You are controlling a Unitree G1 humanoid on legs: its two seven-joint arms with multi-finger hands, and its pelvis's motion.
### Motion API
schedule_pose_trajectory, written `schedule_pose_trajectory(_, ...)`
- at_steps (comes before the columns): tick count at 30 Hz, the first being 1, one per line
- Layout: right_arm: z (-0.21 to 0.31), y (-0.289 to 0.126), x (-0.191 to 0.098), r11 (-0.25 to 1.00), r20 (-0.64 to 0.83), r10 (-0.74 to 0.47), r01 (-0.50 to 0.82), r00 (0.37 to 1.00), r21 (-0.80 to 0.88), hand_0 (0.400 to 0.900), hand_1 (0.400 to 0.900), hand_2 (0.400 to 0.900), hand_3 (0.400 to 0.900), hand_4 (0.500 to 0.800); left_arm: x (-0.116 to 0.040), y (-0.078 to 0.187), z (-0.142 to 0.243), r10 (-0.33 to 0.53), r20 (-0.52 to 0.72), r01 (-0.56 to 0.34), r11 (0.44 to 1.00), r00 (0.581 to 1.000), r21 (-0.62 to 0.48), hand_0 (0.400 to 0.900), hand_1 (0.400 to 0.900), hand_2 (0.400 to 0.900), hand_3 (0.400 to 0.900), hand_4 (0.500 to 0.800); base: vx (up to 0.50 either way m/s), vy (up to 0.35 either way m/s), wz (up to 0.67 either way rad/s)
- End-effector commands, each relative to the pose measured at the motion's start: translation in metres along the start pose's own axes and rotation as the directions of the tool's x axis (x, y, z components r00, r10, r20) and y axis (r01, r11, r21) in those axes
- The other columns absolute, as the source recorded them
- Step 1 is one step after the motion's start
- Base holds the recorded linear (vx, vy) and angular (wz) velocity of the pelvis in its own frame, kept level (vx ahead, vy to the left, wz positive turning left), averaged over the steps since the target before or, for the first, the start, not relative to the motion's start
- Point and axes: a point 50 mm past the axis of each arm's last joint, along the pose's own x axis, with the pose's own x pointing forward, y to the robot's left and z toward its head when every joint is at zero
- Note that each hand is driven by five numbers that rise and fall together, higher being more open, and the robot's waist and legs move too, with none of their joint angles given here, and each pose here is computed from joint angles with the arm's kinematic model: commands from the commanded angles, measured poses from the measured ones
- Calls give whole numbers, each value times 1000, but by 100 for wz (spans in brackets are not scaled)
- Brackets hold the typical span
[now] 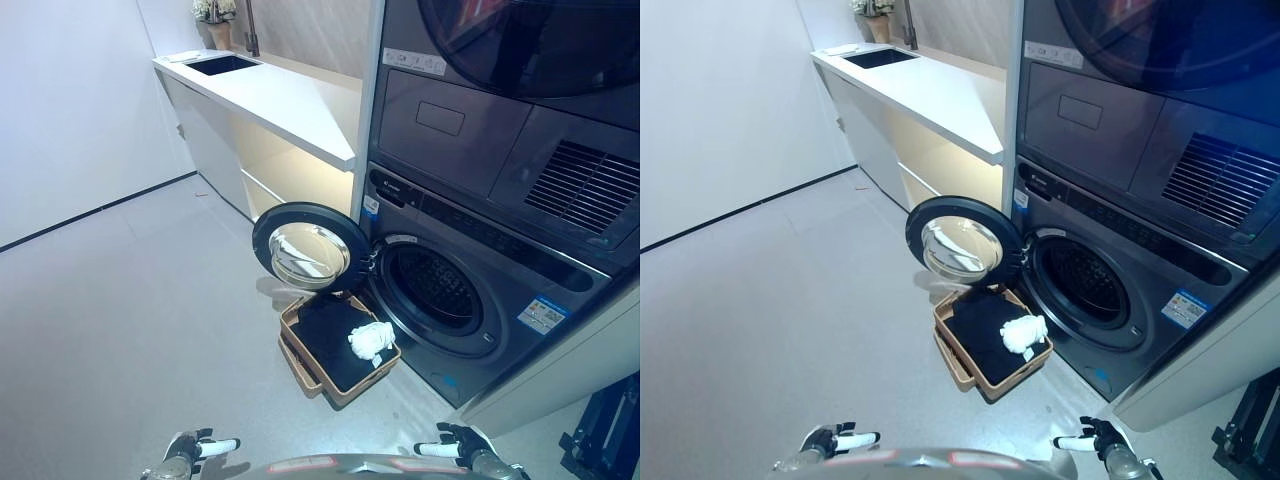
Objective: Put the clothes in the basket into the washing machine.
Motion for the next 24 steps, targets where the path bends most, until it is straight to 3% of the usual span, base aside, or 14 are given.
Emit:
schedule_pose_trajectory(1,32,-4,6,1000,90,-12,15,996,-24,900,900,900,900,800,4,30,27,85,60,-85,996,995,-5,900,900,900,900,800,0,0,0)
schedule_pose_trajectory(24,32,-6,6,1000,85,-20,22,996,-17,900,900,900,900,800,3,36,28,111,53,-110,994,992,-8,900,900,900,900,800,3,5,1)
